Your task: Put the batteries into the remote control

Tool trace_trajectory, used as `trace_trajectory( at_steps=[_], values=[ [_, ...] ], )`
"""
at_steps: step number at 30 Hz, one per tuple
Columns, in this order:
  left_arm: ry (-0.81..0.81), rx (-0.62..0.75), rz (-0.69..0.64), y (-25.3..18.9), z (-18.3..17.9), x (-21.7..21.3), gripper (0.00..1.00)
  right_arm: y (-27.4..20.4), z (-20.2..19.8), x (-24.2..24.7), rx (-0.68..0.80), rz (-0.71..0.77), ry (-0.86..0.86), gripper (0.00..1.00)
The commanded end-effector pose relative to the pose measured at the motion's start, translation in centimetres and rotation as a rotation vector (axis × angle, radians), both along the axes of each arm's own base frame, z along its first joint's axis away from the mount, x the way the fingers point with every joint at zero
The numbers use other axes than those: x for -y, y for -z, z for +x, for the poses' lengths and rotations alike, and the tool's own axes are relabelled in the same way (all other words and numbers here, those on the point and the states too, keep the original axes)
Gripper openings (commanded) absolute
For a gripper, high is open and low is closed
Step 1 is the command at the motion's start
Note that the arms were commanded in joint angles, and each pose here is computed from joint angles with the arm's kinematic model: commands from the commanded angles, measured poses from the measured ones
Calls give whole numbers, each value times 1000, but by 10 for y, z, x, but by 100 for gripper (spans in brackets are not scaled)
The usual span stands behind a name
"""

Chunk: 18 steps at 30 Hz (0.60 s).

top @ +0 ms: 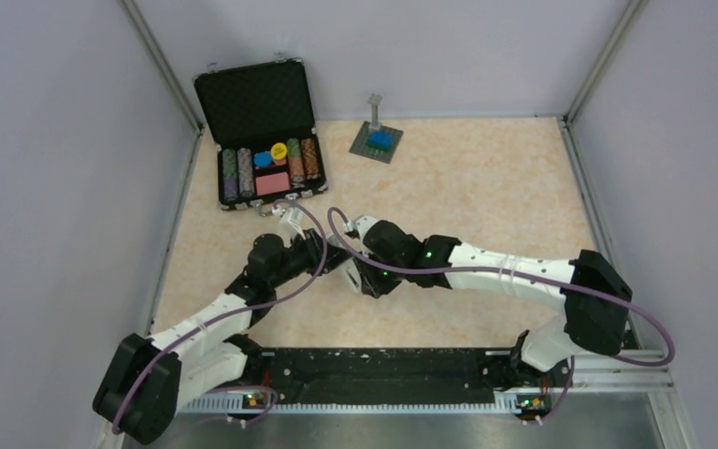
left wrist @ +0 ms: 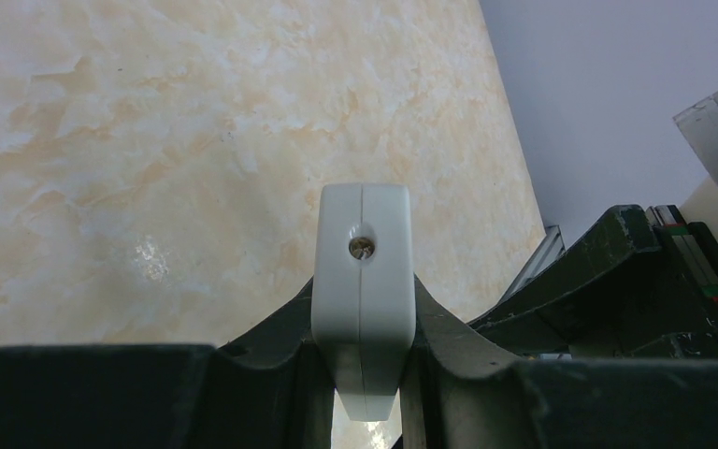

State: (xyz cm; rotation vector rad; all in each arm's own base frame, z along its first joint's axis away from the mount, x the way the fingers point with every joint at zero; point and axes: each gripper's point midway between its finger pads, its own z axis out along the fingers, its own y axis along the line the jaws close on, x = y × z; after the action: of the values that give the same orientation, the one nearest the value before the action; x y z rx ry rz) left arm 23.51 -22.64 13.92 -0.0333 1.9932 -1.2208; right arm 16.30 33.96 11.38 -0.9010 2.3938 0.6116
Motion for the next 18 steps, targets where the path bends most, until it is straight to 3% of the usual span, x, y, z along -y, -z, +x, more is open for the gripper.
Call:
trace_trajectory(
  at_steps=[1, 18],
  values=[
    [-7, 89, -26, -27, 12, 5, 0, -17, 9, -12, 21, 51, 14, 19],
    [-34, 68, -14, -24, 18, 5, 0, -7, 7, -8, 10, 33, 10, 19]
  ],
)
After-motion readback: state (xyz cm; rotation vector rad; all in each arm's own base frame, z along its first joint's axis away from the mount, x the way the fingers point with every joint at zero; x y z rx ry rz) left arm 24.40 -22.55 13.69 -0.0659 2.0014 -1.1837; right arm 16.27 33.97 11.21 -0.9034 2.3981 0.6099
